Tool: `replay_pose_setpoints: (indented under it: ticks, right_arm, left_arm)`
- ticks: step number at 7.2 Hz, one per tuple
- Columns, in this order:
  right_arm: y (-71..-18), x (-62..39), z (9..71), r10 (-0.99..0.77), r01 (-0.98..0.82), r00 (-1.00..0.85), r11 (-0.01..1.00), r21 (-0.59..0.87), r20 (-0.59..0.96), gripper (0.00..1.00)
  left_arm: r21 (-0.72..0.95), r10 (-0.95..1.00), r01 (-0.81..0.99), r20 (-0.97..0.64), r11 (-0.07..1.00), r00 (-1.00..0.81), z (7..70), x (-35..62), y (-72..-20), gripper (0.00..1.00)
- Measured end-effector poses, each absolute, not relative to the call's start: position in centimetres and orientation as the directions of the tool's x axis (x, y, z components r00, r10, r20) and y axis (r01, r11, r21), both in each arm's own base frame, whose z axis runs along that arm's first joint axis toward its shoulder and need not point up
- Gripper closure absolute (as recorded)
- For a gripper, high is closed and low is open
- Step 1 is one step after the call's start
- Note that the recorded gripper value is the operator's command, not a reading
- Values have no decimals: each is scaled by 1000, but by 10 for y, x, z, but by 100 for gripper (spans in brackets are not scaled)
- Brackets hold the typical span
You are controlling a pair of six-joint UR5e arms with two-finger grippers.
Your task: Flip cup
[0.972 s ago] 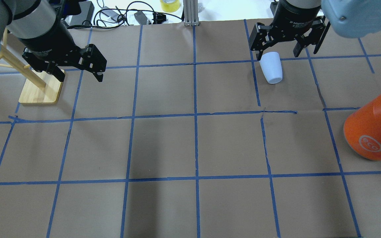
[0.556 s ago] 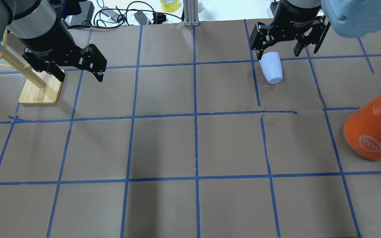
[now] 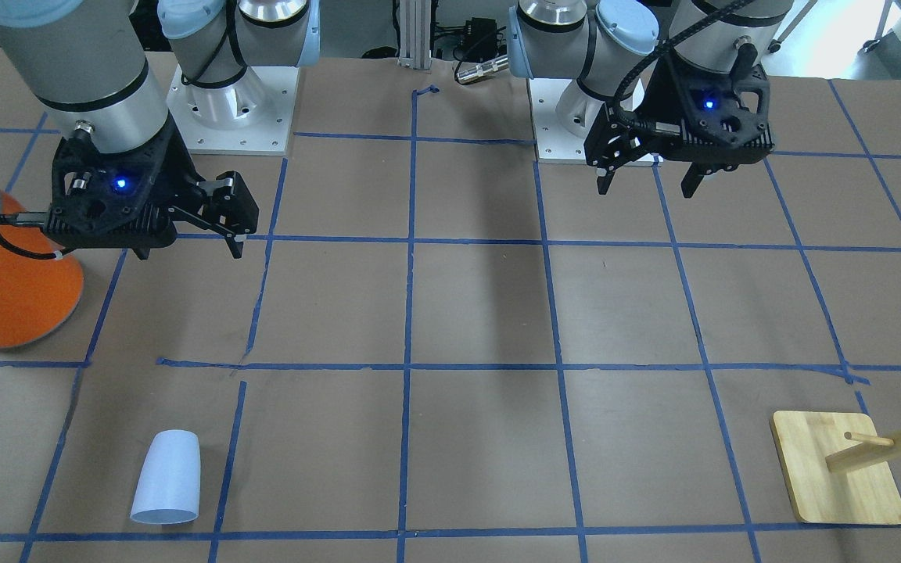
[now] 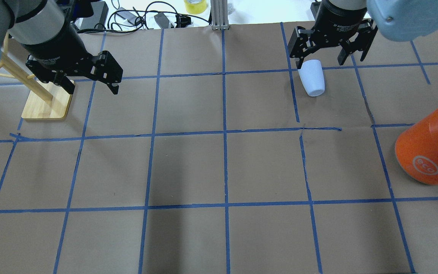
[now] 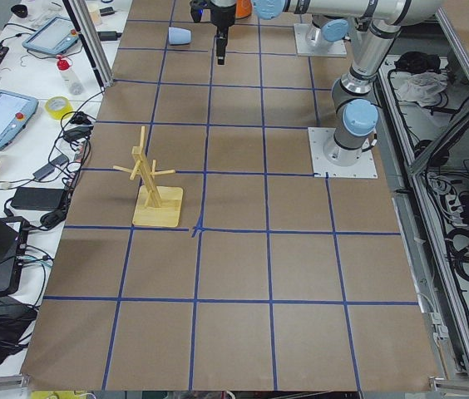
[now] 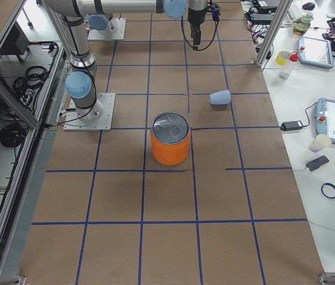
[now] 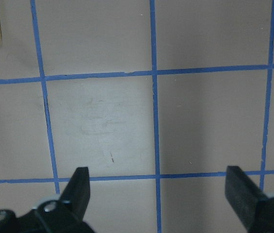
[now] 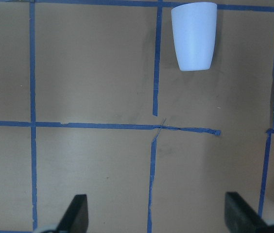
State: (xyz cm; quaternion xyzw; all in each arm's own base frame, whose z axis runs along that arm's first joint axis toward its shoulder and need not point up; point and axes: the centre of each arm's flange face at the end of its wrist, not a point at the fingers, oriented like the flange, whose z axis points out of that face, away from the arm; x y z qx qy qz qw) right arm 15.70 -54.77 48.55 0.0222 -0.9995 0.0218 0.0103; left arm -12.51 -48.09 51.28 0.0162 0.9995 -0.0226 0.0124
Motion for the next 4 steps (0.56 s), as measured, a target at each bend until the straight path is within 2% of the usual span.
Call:
replay_pose_setpoints:
  ticks: [2,4]
  right_arm:
    - [-555,152,490,-35,-36,-999,998,-59,15,0]
    - [-591,127,482,-11,-11,-1000,998,-58,11,0]
  left_arm:
    - [-45,32,33,-25,998,-999,513,-125,-481,0]
    - [-45,32,33,-25,998,-999,513,-125,-481,0]
